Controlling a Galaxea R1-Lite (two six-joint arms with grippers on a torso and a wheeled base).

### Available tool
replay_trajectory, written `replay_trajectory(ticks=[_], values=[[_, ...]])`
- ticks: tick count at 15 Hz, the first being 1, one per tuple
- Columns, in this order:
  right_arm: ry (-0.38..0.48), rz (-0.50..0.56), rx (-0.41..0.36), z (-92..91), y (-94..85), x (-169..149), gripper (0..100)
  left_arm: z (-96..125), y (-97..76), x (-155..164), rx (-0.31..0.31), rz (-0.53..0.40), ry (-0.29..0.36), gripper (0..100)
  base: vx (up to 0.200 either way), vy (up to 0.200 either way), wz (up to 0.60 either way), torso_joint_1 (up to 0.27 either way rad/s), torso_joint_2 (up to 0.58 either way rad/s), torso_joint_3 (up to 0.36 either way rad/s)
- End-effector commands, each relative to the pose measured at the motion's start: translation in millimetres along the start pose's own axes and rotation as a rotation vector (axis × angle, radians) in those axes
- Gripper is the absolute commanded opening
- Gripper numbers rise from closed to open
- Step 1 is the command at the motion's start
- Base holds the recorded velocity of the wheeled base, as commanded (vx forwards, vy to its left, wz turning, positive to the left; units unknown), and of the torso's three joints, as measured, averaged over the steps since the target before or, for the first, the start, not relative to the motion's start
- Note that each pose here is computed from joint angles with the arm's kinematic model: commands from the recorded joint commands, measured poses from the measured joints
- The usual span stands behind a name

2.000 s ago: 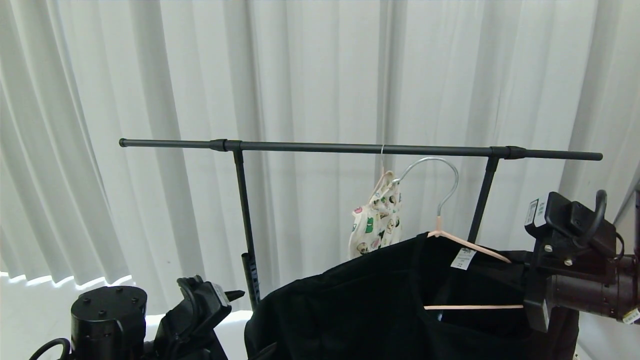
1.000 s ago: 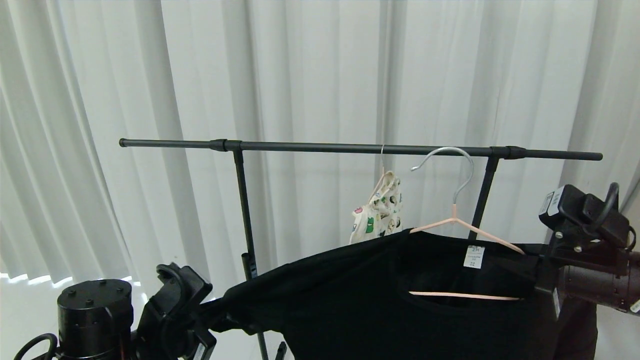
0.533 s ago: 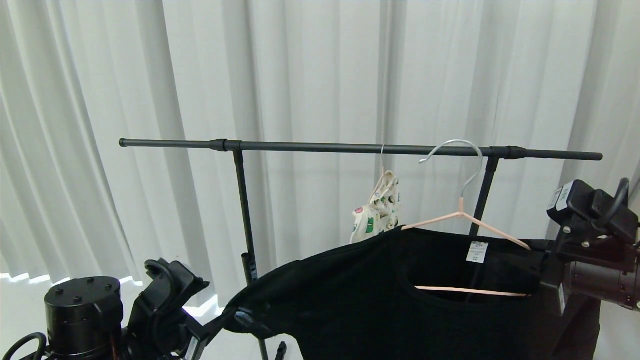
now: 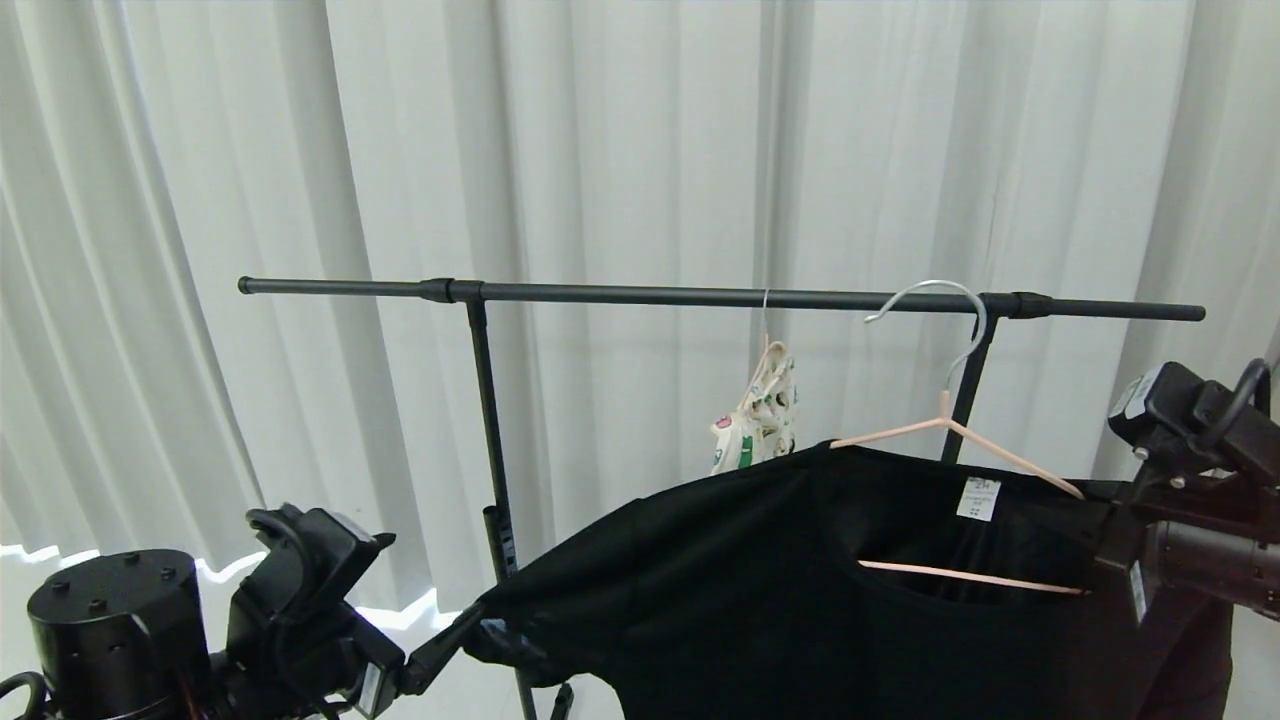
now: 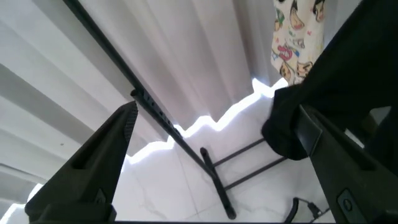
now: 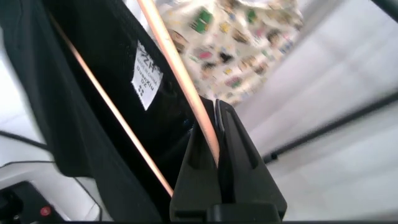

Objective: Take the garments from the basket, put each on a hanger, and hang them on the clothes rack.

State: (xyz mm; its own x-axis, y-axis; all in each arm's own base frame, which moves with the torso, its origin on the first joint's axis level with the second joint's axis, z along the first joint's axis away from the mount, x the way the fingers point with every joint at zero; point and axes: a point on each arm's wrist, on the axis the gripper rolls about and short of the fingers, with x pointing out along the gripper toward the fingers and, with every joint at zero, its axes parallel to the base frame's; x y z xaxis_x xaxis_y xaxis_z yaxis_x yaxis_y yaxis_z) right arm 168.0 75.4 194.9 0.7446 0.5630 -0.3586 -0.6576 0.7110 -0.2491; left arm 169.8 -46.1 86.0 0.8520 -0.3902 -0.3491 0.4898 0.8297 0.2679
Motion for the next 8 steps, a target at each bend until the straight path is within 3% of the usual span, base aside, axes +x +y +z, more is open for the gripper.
replay_trajectory(ticks=[1,6,8], values=[[0.000,-0.028,0.017,-1.4,-2.5,-6,0,8,1.1,-9,-0.009,0.019,-0.055,100,0.000,0.000,0.00,0.000,0.00,0.000],[0.031,-0.114,0.058,-8.4,-7.0,-13,0,16,2.3,-19,-0.063,0.041,-0.120,100,0.000,0.000,0.00,0.000,0.00,0.000],[0.049,-0.162,0.071,-9.6,-7.6,-14,0,28,8.8,-20,-0.095,0.103,-0.175,100,0.000,0.000,0.00,0.000,0.00,0.000]])
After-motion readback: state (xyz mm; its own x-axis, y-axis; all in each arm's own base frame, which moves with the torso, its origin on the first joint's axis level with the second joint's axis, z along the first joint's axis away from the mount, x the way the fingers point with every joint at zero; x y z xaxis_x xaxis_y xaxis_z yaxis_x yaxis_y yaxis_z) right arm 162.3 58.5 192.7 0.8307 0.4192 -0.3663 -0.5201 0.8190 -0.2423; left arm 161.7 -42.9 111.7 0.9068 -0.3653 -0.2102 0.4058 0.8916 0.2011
